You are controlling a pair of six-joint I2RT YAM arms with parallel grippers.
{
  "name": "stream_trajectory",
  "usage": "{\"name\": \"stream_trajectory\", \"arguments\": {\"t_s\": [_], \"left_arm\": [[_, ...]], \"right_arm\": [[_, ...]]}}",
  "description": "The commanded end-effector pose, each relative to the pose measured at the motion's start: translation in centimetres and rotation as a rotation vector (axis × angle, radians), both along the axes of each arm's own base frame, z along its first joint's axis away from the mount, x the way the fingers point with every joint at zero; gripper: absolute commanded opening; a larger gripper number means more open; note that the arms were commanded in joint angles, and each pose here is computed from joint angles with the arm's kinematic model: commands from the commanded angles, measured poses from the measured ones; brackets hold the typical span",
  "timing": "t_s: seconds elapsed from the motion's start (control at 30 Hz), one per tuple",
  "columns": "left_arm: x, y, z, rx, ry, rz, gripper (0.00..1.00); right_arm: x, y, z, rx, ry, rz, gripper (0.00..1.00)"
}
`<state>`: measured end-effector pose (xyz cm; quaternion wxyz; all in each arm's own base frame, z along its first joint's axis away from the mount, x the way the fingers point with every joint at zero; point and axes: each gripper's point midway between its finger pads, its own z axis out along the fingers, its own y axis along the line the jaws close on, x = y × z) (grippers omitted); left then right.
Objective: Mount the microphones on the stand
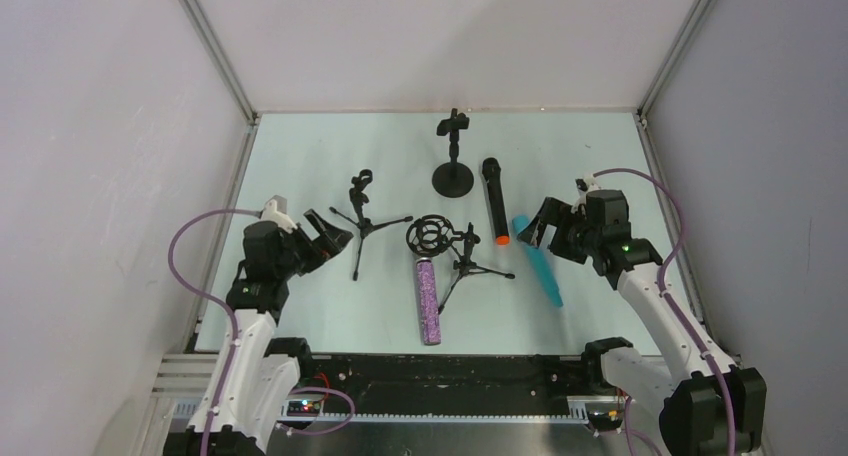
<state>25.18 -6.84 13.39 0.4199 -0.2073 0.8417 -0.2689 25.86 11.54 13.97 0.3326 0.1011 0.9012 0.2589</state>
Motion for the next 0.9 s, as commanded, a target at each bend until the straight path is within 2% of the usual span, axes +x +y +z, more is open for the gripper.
{"name": "stream_trajectory", "arguments": {"t_s": [0.0, 0.4, 0.63, 0.87], "left_arm": [[-0.4, -1.4, 2.3, -0.094, -0.056, -0.038, 1.0], [-3.0, -4.0, 0.6, -0.2, -0.02, -0.125, 0.99], [-4.4, -8.2, -0.1, -0.169, 0.069, -0.267, 0.98], [-5.4, -11.5, -0.9, -0.115, 0.149, -0.335, 0.98]], "right_arm": [[1.1, 0.2, 1.9, 0.018, -0.067, 0.002, 0.99], [0.8, 0.6, 2.0, 0.039, -0.075, 0.017, 0.99], [0.4, 0.7, 1.7, 0.044, -0.07, 0.017, 1.0], [0.1, 0.7, 1.2, 0.048, -0.058, 0.018, 1.0]]}}
